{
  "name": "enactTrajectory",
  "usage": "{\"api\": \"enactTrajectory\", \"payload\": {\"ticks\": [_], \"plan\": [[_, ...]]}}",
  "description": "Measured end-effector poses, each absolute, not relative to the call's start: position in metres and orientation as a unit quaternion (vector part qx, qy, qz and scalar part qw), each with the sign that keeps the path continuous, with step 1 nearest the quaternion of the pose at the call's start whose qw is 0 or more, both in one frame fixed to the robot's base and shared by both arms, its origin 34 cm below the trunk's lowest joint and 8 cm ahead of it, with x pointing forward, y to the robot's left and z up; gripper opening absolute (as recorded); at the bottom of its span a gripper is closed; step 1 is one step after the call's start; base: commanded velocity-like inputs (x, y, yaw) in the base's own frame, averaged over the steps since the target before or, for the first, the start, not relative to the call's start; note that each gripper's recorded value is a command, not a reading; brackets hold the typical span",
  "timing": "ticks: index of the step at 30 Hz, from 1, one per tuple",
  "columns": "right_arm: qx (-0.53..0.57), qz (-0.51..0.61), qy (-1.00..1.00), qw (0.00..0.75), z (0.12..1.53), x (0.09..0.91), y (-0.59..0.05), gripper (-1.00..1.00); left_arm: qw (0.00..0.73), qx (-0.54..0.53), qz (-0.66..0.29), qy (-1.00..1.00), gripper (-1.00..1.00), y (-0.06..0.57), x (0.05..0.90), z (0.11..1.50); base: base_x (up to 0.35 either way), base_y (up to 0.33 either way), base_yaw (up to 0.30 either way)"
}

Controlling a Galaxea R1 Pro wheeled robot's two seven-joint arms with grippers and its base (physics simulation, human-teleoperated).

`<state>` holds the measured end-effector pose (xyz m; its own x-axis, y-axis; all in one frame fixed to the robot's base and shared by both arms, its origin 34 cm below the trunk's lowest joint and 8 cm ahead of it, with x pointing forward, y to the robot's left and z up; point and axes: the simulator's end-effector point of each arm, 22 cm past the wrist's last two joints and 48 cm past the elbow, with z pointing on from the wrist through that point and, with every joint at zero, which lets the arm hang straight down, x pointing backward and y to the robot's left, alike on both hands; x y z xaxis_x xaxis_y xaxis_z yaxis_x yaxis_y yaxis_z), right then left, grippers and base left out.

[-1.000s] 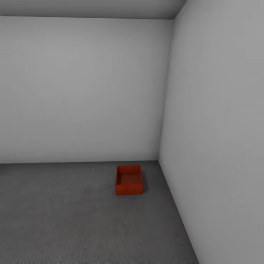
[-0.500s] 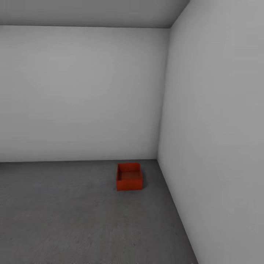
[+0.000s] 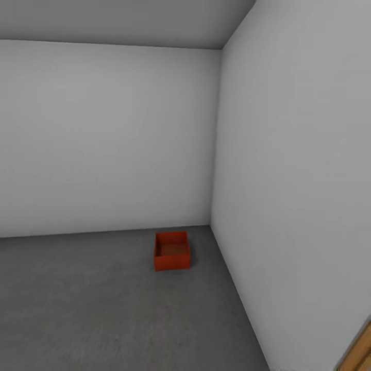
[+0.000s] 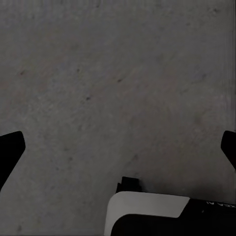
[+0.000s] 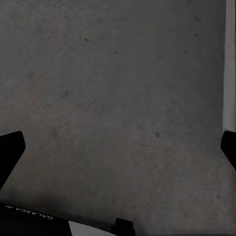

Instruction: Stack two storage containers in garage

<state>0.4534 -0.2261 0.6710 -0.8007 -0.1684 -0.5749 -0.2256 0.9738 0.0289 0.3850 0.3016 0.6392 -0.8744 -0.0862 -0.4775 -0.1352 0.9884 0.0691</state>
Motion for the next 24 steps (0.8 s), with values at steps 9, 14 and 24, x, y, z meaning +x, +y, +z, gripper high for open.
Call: {"api": "enactTrajectory", "payload": {"ticks": [9,14,24], "plan": [[-0.104,0.048,0.947,0.302,0.681,0.453,-0.226,1.00,0.248,-0.057,0.050,0.966,1.00,0.302,0.385,0.649,0.000,0.000,-0.271],[-0.104,0.047,0.946,0.304,0.687,0.452,-0.226,1.00,0.249,-0.058,0.050,0.965,1.00,0.302,0.384,0.654,0.000,0.000,-0.273],[-0.104,0.047,0.945,0.307,0.697,0.450,-0.226,1.00,0.253,-0.058,0.050,0.965,1.00,0.302,0.382,0.663,0.000,0.000,-0.276]]}}
